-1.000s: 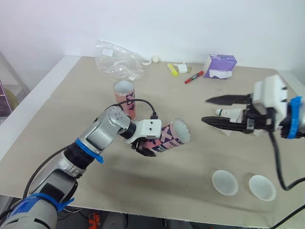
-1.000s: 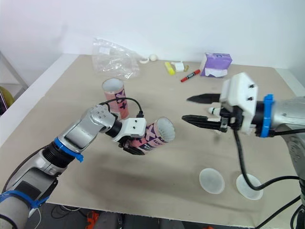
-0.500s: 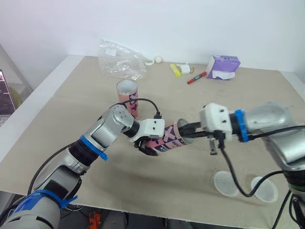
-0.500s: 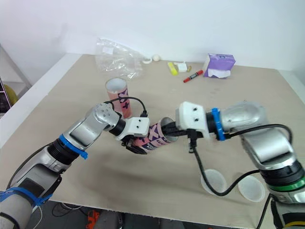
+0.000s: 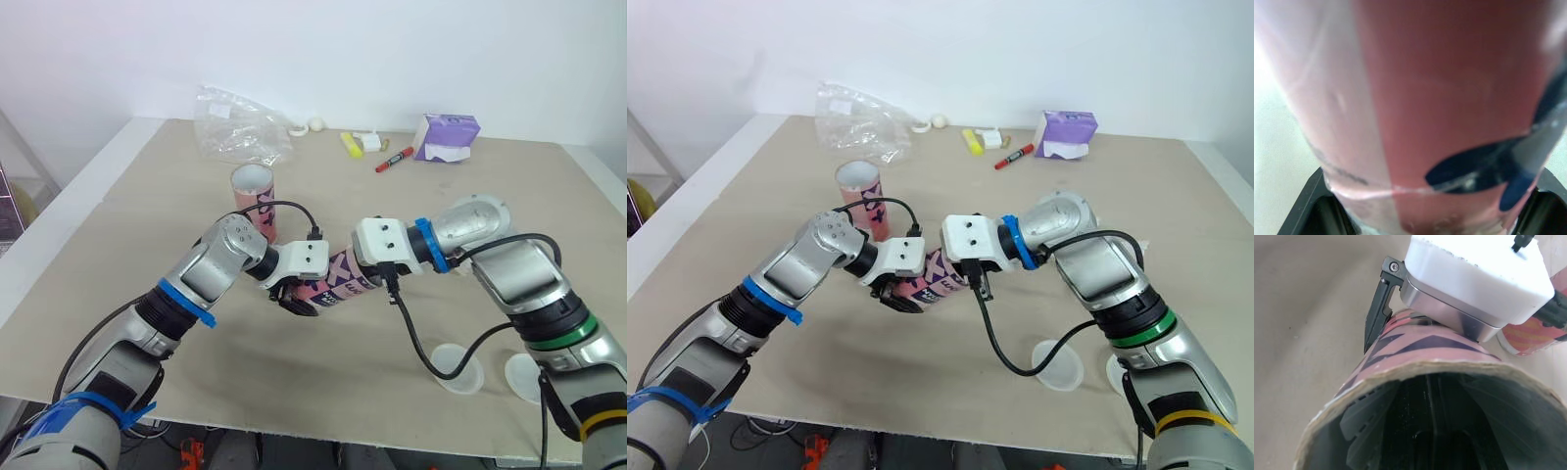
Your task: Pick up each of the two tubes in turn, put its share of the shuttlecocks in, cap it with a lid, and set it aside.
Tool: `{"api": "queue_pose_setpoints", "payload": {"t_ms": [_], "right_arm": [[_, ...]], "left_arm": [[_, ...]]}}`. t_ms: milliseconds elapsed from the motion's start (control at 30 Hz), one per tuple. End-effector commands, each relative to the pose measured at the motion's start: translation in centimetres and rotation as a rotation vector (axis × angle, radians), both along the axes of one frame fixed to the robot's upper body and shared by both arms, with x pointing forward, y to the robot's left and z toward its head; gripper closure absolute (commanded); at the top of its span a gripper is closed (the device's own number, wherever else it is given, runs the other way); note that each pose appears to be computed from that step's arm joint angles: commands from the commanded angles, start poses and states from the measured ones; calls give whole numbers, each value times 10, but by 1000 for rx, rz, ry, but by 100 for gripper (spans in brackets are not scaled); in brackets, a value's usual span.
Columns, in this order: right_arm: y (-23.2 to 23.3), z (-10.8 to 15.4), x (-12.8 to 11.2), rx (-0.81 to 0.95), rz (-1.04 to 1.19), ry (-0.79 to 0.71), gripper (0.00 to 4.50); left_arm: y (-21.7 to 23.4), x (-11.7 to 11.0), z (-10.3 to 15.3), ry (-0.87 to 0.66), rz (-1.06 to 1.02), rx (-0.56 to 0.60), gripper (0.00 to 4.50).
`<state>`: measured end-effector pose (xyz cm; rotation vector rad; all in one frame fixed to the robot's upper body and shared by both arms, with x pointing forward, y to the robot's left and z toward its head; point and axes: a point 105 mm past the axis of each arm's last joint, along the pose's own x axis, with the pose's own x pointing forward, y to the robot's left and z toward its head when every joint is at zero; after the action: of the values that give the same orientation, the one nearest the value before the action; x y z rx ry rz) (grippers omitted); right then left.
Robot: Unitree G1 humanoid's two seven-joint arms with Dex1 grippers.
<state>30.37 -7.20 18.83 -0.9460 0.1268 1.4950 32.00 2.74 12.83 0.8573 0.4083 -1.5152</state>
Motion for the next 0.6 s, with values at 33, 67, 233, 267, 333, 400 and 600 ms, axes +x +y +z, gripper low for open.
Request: {"api": "queue_pose_setpoints", "payload": {"t_ms": [33,67,233,267,333,400,600], "right_arm": [[25,-3,-12,13,102,17,446],[25,-3,-12,12,106,18,446],[11,32,-8,74,66,-42,446],[6,40,-8,91,54,-53,446],[-3,52,-8,130,28,-65,446],[-15,66,-12,161,9,-81,446],[-61,89,-28,336,-138,-23,446]], "left_arm": [[-13,-5,-6,-20,-26,0,142],[-13,-5,-6,-20,-25,0,142],[-9,-5,-8,-14,-14,-3,142],[-8,-5,-9,-13,-12,-3,142],[-7,-4,-10,-13,-11,-3,142],[-5,-4,-10,-13,-7,-4,142],[1,0,-13,-23,7,-14,142]]}}
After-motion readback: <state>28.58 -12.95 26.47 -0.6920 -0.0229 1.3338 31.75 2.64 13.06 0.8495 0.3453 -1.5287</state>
